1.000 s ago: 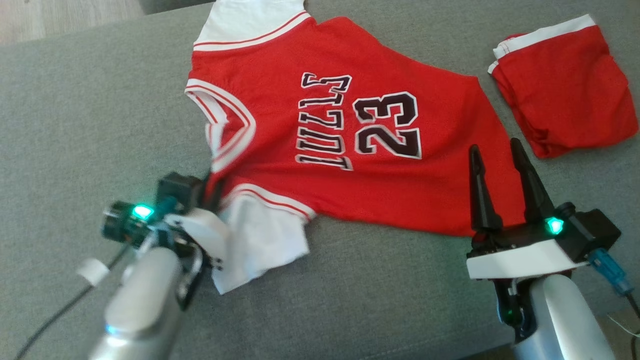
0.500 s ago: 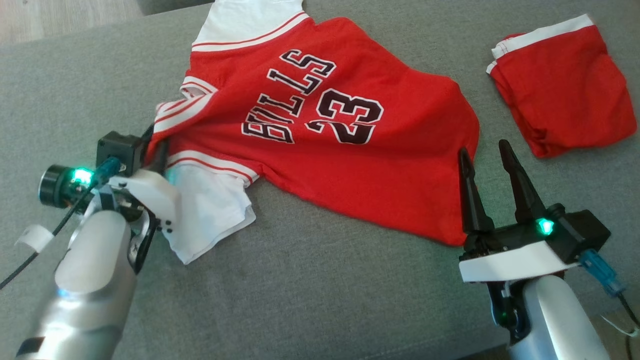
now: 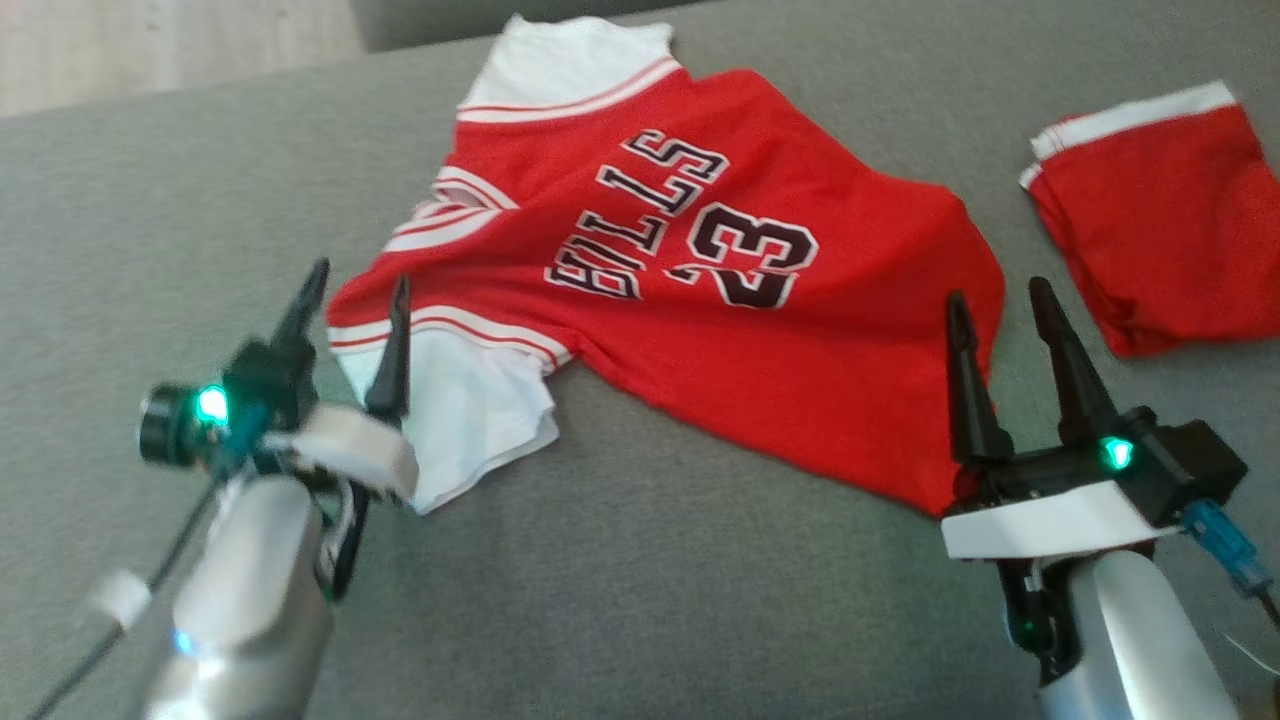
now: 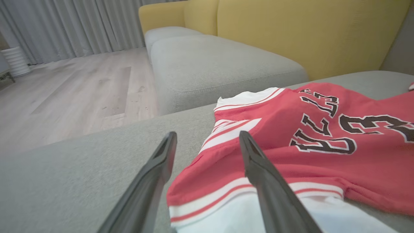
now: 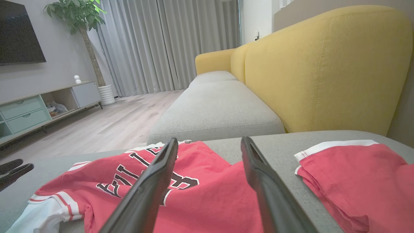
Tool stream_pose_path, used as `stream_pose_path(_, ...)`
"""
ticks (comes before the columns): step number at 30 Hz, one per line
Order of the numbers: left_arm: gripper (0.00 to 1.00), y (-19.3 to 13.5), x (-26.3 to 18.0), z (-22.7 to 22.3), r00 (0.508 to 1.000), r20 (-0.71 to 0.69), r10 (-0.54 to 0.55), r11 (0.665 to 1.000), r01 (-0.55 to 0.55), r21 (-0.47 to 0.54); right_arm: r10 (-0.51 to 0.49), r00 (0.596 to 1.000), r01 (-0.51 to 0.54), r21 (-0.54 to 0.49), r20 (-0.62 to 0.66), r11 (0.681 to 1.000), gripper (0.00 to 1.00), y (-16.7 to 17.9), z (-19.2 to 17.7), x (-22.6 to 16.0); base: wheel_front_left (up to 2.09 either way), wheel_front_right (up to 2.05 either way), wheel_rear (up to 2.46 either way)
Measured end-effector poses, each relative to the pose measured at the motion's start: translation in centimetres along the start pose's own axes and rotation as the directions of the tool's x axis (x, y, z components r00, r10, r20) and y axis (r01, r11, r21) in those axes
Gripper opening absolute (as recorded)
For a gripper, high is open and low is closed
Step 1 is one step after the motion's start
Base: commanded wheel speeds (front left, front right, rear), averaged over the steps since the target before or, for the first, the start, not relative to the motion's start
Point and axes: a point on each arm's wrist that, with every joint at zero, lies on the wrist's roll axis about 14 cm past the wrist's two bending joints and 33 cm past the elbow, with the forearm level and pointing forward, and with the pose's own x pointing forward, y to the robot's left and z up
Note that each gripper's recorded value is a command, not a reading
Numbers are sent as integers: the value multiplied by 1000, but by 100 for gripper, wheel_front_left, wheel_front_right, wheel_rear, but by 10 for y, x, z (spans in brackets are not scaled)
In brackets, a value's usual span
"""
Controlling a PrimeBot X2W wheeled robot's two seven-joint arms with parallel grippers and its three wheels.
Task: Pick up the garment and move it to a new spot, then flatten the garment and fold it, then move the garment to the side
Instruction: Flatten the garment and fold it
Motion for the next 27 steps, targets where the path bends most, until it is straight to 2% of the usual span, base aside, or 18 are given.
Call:
stream_pose_path(9,100,8,-58,4,990,64,127,990,-122,-70,29,1000,-29,-10,-2,1000,100,11,0,-7,0,0,0)
stream_pose_path(16,100,12,-109,3,965,89,245,961,-230,-156,67,998,-67,-5,-12,998,100,24,-3,-18,0,0,0)
stream_pose_path(23,100,12,-125,-1,957,85,278,949,-260,-181,78,996,-78,1,-40,997,100,28,-11,-26,0,0,0)
stream_pose_path(27,100,4,-117,-11,973,36,227,961,-218,-172,74,996,-74,2,-48,997,100,27,-14,-25,0,0,0)
